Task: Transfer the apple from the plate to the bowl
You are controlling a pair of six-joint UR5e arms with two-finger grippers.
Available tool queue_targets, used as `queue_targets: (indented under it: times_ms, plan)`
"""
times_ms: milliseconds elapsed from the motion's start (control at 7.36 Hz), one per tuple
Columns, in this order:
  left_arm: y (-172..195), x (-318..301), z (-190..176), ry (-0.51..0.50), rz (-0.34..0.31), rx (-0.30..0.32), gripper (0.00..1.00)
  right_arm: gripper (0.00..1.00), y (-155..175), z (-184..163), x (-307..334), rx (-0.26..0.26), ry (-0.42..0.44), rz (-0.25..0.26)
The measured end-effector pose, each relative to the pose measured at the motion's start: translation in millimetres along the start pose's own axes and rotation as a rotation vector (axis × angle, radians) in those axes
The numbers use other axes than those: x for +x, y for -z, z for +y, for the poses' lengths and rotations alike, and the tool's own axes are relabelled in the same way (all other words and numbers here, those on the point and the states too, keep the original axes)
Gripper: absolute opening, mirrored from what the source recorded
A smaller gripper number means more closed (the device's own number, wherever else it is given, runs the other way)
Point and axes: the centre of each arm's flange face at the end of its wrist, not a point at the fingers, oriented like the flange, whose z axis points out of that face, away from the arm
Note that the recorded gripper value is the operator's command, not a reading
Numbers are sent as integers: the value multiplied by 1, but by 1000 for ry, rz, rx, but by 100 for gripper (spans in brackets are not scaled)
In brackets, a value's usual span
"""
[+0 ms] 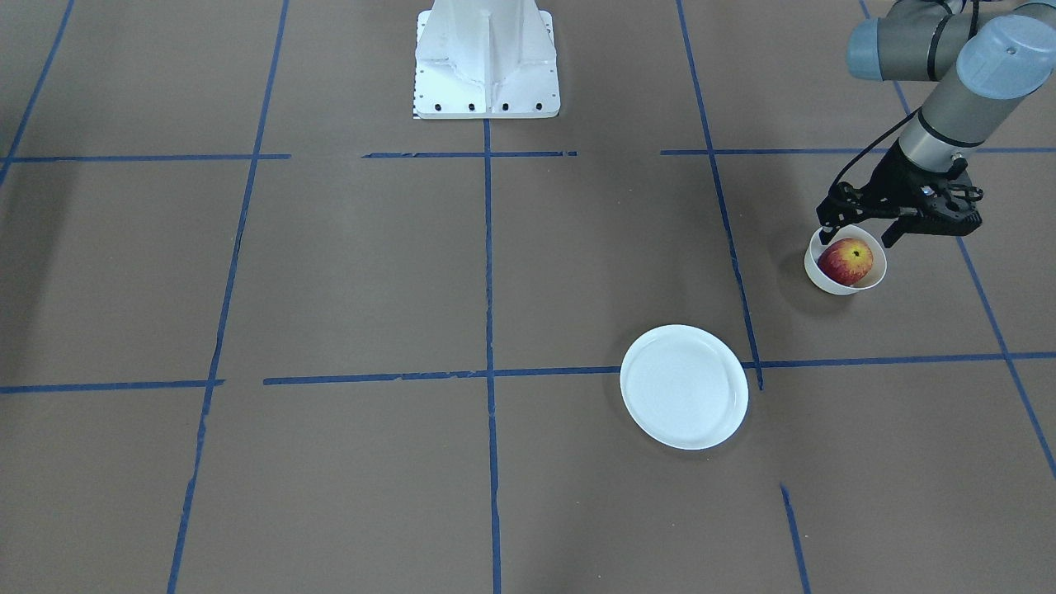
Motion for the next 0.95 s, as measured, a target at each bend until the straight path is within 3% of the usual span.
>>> queue_targets:
  times_ms: [408,544,680,951]
  plan:
    - [73,-59,-57,-181,-69,81,100,100,0,0,0,0,0,0]
    - [88,-101,-64,-192,-56,78,100,100,0,0,0,0,0,0]
    - [94,-152,-65,-159,-19,54,100,100,0,0,0,0,0,0]
    - [89,-240,-21,-24,41,1,100,100,0,0,0,0,0,1]
